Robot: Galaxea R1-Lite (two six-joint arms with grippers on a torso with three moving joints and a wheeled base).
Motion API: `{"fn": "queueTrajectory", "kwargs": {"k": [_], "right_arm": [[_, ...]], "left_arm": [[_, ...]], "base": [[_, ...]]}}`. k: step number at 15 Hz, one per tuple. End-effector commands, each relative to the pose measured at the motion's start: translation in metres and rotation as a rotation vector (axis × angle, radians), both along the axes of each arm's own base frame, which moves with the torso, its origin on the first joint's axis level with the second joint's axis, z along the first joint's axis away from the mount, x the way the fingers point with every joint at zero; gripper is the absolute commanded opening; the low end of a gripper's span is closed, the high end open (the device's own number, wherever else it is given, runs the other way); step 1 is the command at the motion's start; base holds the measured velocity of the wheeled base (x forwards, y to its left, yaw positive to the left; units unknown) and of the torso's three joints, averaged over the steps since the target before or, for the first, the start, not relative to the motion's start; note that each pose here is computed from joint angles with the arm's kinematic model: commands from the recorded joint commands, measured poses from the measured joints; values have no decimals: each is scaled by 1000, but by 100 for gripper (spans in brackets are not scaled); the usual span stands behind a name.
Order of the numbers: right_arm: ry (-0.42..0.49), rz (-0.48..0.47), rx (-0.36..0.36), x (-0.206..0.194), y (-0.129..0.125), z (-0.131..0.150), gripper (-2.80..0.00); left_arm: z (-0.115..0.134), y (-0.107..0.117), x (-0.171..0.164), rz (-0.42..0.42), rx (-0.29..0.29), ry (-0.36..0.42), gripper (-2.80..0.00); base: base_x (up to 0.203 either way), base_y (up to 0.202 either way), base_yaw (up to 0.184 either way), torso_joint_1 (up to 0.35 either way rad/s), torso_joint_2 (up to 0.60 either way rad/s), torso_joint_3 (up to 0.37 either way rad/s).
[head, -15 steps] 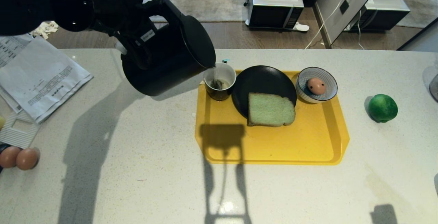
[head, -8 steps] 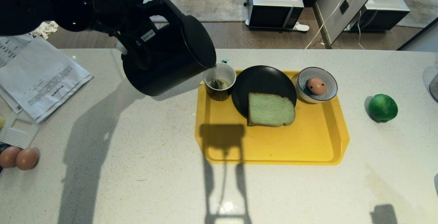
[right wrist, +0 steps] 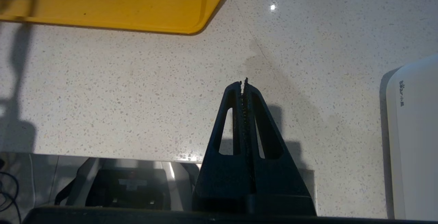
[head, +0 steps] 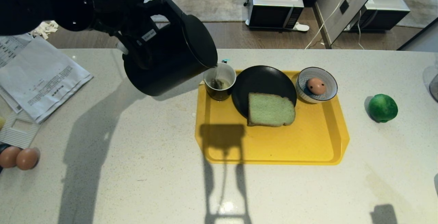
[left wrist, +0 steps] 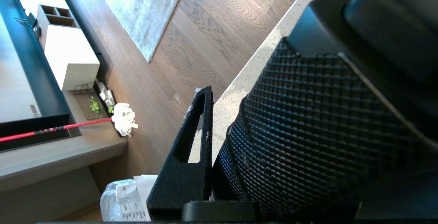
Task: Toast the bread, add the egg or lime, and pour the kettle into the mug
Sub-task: Pour water into a cup
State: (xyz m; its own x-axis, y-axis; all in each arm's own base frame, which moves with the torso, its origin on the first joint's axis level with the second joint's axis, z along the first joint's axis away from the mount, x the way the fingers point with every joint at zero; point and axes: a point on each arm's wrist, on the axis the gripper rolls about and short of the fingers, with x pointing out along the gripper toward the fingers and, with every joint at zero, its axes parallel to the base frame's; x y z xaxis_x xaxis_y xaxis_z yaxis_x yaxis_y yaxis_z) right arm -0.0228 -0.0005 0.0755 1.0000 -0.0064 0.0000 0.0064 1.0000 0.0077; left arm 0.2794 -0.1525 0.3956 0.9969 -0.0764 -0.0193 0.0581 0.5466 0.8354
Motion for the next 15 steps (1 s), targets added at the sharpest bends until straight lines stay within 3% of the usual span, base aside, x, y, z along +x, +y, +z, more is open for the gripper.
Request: {"fn": "queueTrajectory", "kwargs": {"k": [1, 10, 15], "right_arm": [[1, 0, 0, 0, 0, 0, -280], [2, 0, 0, 0, 0, 0, -280], [0, 0, 0, 0, 0, 0, -280]], "left_arm": [[1, 0, -1, 3, 4, -2, -280], [6, 5, -9, -5, -66, -10, -280], [-5, 6, -12, -20, -126, 38, -280]], "base": [[0, 0, 0, 0, 0, 0], [0, 0, 0, 0, 0, 0], [0, 0, 0, 0, 0, 0]]}}
